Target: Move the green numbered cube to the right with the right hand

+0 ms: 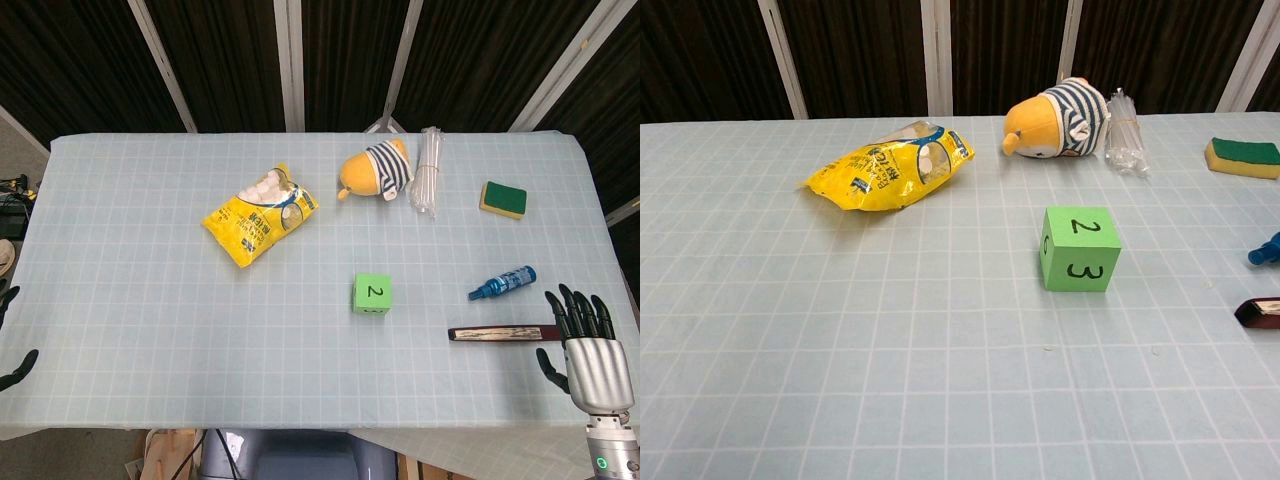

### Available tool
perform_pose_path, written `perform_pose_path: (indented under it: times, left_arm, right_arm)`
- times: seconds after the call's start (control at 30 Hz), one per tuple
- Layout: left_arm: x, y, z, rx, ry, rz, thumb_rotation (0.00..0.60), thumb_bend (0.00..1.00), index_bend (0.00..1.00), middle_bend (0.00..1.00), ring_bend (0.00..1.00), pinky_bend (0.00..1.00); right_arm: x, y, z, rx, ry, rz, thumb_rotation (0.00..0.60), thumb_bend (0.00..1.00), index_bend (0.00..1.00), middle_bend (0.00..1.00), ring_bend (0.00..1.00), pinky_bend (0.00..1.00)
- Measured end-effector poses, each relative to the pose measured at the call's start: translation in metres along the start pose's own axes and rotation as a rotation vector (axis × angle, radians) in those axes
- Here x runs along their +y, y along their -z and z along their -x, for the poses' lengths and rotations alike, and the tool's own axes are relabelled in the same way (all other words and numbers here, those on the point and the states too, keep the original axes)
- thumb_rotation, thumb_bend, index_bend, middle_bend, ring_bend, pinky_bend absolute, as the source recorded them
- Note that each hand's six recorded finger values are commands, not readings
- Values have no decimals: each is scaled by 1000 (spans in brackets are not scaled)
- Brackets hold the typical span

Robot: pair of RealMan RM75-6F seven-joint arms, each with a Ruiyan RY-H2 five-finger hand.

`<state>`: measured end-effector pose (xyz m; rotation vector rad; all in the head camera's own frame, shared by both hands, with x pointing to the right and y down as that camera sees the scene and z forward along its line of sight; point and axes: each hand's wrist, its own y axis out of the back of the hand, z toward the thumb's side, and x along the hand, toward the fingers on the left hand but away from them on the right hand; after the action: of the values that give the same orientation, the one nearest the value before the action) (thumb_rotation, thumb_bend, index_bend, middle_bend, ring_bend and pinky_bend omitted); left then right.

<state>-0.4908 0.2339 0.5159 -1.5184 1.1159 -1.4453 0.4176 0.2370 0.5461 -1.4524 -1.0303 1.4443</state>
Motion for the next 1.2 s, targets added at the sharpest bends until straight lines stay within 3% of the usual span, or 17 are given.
perform_pose_path:
  times: [0.5, 0.9, 1.03, 1.2]
  left_arm:
    - [4, -3, 4, -17, -22, 1, 600, 361, 64, 8, 0, 0]
    - [3, -5, 5, -20, -24, 1, 600, 361, 64, 9, 0, 0]
    - [4, -4, 5, -15, -29, 8, 600, 361, 64, 8, 0, 0]
    - [3, -3, 4, -9, -25, 2, 600, 361, 64, 8, 0, 0]
  right_arm:
    - [2, -1, -3, 8, 5, 6, 600, 353, 89, 52, 67, 47]
    - [-2, -2, -3, 23, -36, 22, 600, 353, 89, 59, 106, 56]
    - [0, -7, -3, 34, -22, 42, 600, 352, 107, 202, 291, 219]
    - [4, -30, 0, 86, 3, 69, 600, 352, 133, 477, 578, 531]
